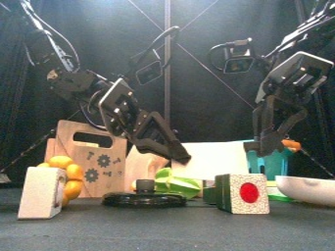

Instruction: Cut sushi piece

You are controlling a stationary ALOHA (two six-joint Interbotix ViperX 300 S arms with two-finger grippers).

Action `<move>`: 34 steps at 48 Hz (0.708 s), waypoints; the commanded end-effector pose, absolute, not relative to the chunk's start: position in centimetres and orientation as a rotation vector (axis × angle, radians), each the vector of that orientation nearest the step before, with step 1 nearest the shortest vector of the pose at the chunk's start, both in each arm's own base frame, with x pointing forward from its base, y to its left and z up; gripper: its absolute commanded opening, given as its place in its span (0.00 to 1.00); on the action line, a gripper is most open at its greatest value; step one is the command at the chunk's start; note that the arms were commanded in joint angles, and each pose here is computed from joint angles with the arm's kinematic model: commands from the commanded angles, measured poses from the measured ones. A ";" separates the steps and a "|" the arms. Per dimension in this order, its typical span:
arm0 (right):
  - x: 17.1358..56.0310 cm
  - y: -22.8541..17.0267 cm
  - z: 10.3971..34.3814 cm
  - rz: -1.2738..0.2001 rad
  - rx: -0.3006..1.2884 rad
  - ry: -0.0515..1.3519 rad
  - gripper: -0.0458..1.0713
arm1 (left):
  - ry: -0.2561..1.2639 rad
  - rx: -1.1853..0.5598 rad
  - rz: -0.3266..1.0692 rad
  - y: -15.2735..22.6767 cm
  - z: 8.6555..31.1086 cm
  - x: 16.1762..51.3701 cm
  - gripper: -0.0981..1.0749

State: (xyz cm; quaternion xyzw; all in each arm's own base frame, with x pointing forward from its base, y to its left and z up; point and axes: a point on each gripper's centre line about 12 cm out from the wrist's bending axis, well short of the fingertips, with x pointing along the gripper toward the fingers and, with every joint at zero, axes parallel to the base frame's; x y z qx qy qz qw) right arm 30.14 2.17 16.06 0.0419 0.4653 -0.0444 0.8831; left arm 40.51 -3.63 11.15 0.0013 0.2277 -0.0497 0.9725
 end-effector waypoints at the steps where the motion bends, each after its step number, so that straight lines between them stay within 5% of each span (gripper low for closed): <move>1: 30.8 2.5 18.0 -0.077 0.090 0.904 0.45 | 0.408 0.005 -0.111 -3.9 12.8 40.9 0.33; 13: 30.1 5.8 18.8 0.015 0.101 0.893 0.45 | 0.369 0.028 -0.202 -7.4 14.3 40.5 0.33; 34: 30.2 6.3 17.3 0.015 0.117 0.943 0.45 | 0.409 0.012 -0.225 -9.2 12.5 40.4 0.33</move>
